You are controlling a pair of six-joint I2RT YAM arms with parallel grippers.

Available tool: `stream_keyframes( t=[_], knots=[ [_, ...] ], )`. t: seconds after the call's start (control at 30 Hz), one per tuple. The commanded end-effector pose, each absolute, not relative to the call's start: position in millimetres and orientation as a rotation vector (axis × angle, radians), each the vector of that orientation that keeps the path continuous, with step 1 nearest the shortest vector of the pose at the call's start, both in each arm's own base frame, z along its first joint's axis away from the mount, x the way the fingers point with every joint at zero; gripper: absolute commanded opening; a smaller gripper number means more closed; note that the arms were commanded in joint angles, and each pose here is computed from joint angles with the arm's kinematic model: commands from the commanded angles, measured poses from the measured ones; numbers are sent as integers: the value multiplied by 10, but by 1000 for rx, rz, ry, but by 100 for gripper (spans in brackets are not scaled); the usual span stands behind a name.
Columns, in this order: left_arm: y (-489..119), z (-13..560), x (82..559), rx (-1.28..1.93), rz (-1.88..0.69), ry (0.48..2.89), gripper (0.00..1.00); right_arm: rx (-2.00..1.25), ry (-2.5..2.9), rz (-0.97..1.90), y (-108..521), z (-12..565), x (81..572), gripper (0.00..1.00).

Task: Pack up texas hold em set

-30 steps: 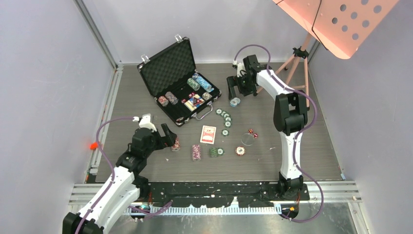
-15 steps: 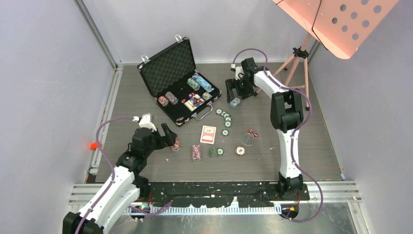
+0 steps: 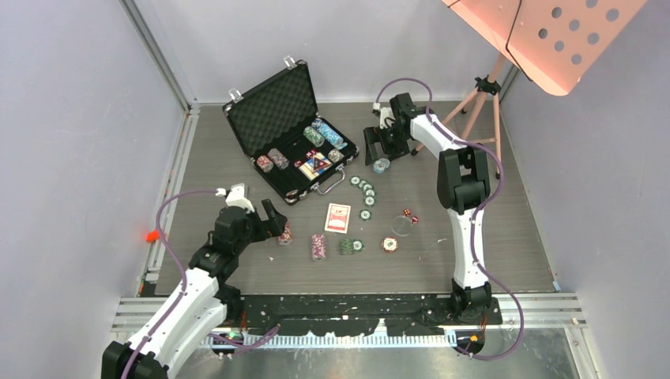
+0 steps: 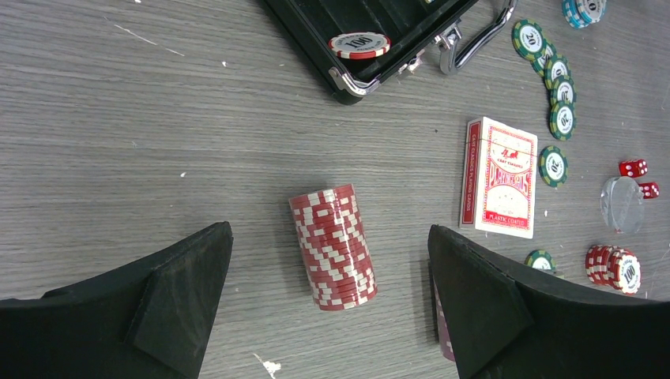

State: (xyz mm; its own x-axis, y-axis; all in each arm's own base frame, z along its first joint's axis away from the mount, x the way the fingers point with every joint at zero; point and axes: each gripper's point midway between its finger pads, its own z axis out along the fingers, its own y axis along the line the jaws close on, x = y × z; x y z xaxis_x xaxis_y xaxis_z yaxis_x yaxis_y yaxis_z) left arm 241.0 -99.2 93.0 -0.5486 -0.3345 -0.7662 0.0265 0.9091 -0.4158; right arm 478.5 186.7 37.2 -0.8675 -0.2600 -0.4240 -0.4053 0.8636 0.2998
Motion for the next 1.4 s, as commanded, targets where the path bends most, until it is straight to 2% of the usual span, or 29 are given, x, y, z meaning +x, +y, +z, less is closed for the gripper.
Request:
stream_keyframes(
  t=[0.0, 0.23, 0.63, 0.9, 1.37],
  knots=[
    [-995, 1056, 2493, -212, -474, 2048, 98, -537, 2656, 568, 2017, 389, 4767, 100],
    [-994, 1054, 2487, -213, -476, 2046, 98, -581, 2668, 490, 2001, 405, 4717, 94],
    [-985, 1048, 2484, -219, -472, 2049, 98, -581, 2694, 253, 1798, 351, 4741, 93],
    [-983, 1054, 2484, -221, -472, 2046, 98, -559, 2715, 122, 1699, 297, 4709, 88],
    [-977, 1050, 2484, -225, -469, 2046, 98, -596, 2703, 156, 1882, 289, 4623, 65]
  ],
)
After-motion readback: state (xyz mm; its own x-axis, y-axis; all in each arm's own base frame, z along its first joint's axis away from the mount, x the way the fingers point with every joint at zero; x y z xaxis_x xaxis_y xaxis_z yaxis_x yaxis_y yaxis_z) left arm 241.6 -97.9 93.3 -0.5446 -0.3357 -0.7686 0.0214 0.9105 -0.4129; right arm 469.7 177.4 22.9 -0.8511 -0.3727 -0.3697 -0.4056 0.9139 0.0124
